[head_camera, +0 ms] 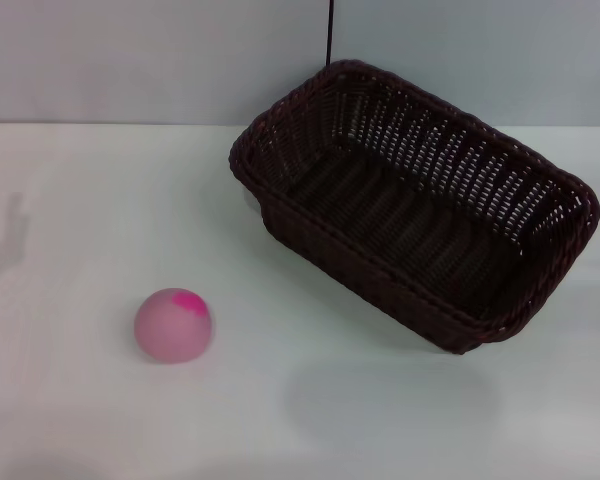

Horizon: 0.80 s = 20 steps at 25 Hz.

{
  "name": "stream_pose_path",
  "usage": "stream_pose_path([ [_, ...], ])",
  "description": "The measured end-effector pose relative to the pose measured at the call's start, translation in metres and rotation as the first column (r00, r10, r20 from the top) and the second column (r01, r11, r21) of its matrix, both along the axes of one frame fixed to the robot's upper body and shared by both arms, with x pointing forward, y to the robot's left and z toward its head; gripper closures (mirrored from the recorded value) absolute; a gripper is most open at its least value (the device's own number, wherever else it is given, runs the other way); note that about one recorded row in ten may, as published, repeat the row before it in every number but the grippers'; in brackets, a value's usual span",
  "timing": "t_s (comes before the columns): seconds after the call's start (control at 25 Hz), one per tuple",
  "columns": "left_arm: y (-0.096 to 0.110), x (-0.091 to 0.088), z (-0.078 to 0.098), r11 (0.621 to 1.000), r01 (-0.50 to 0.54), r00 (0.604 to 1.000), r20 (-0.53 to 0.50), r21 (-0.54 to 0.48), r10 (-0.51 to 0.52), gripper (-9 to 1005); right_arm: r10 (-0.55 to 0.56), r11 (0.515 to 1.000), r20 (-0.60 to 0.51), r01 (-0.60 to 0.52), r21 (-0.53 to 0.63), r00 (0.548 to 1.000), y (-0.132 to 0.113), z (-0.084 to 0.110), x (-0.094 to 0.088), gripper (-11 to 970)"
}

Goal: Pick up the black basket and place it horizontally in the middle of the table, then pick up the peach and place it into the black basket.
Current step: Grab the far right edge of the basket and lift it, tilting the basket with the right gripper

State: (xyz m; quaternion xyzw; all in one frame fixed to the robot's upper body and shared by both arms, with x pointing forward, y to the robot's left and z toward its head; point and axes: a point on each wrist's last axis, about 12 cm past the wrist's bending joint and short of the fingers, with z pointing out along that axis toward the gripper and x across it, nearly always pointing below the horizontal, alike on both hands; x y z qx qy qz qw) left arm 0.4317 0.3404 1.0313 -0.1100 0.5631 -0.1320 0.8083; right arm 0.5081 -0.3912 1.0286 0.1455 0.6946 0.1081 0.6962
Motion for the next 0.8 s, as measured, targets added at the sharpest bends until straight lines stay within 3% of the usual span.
stream_pose_path([
  [0.28,0.0002,-0.0001,-0.0001,1.0,-0.001,1.0,-0.001,0.002,0.001,399,0.0,1.0,-0.001,0.0,0.0,1.0,-0.0001,-0.0002,-0.0002,520],
  [0.68,0.0002,-0.0002,-0.0002,1.0,-0.002,1.0,-0.002,0.005,0.002,871,-0.005,1.0,-0.002,0.005,-0.005,1.0,0.001,-0.0014,-0.0014,513],
  [0.8,0.0004,-0.0002,-0.0002,1.0,-0.002,1.0,-0.002,0.004,0.002,919,0.005,1.0,0.009,-0.005,0.007,1.0,-0.0001,0.0004,-0.0028,510],
])
